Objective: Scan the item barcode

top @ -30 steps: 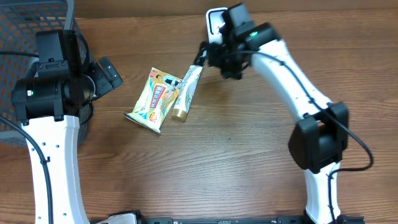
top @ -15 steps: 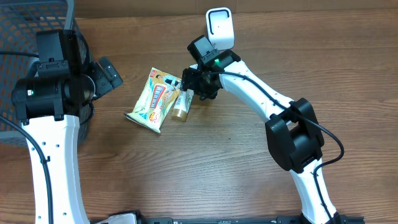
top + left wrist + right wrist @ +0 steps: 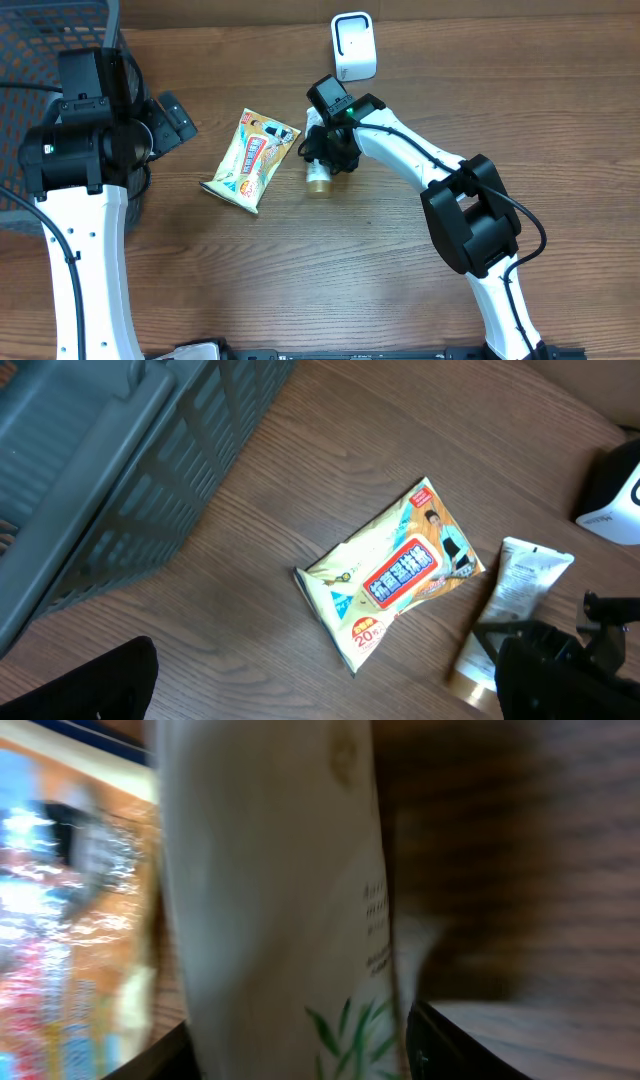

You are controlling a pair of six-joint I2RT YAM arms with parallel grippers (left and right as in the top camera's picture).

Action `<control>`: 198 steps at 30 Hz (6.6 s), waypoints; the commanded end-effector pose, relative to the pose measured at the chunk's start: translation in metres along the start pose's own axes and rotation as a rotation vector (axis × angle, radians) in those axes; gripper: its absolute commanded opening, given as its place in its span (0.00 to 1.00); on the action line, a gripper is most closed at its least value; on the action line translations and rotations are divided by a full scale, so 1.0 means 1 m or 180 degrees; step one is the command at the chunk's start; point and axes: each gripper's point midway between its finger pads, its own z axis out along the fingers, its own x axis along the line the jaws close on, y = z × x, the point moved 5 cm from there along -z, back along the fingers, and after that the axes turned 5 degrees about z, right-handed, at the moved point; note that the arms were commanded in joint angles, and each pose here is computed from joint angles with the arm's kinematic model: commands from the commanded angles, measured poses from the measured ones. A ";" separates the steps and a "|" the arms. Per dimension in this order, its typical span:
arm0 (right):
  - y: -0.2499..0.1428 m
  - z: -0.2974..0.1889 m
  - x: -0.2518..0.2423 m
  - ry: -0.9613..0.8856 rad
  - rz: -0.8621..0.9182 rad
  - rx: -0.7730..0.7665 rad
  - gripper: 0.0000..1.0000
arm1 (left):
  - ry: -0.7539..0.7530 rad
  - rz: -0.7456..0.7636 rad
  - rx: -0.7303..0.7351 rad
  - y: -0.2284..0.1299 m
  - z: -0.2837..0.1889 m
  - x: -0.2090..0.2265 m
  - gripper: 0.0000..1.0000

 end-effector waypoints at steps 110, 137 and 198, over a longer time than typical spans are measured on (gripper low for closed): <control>0.033 -0.042 -0.102 -0.0148 -0.0273 0.0775 0.26 | 0.0036 -0.0036 -0.0026 0.003 0.000 0.001 1.00; 0.028 -0.078 -0.120 -0.1015 -0.0223 0.0765 0.79 | 0.0036 -0.0036 -0.0026 0.003 0.000 0.001 1.00; 0.229 -0.171 -0.004 0.1468 0.1409 -0.2632 0.04 | 0.0036 -0.0036 -0.0026 0.003 0.000 0.001 1.00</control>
